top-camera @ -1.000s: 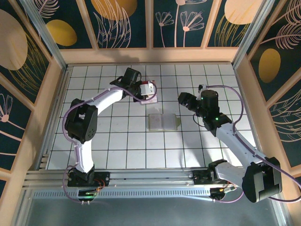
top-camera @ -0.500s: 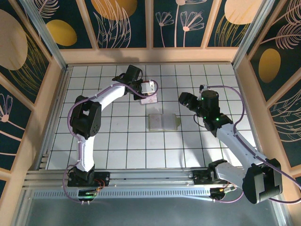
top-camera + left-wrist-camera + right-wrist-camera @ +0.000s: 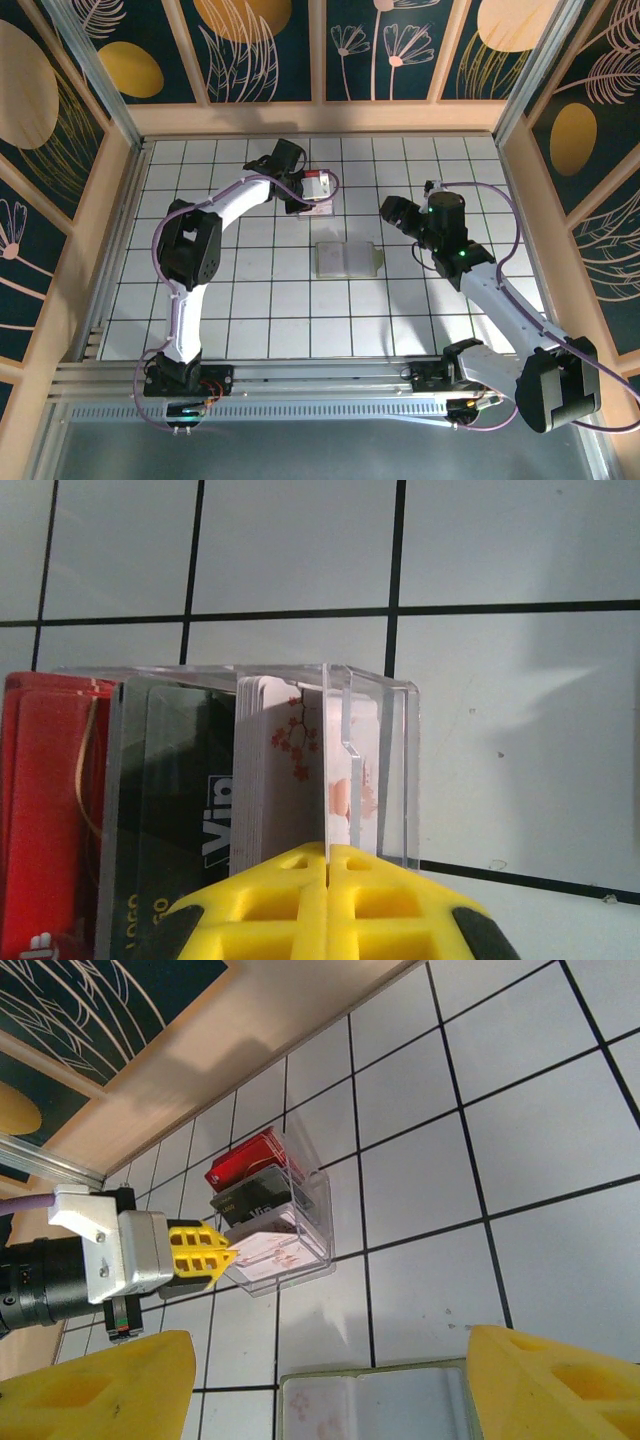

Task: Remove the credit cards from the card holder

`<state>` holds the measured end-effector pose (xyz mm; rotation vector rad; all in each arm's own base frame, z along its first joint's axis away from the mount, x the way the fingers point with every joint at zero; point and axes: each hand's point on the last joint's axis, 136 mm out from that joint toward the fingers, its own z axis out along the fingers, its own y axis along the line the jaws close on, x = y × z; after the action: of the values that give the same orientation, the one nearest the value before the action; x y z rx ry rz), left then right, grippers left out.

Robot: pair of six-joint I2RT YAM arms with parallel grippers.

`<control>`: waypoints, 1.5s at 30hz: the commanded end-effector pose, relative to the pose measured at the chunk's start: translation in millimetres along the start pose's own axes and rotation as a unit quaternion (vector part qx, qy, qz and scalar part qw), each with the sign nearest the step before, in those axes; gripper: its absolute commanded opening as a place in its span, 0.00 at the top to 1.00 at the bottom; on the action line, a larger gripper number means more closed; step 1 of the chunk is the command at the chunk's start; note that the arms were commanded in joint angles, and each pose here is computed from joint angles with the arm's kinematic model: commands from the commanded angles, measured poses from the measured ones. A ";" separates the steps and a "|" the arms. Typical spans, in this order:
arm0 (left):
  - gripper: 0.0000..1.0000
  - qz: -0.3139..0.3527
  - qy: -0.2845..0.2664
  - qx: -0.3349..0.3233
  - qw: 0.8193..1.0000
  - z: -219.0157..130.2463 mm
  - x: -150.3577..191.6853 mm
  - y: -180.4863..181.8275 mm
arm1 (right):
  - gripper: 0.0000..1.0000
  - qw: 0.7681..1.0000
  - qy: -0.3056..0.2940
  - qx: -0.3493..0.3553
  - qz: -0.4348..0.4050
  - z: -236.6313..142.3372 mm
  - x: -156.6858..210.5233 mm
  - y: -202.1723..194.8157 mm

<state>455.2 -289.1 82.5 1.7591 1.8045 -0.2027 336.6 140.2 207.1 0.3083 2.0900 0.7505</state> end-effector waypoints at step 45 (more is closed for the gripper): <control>0.55 -0.052 -0.049 -0.054 0.996 -81.7 -38.5 9.7 | 0.51 0.980 0.116 0.101 -0.129 35.0 86.6 22.4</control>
<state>445.3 -278.8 127.0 1.6572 1.8810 -0.1962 315.0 207.7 159.1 0.0822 2.3282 0.5209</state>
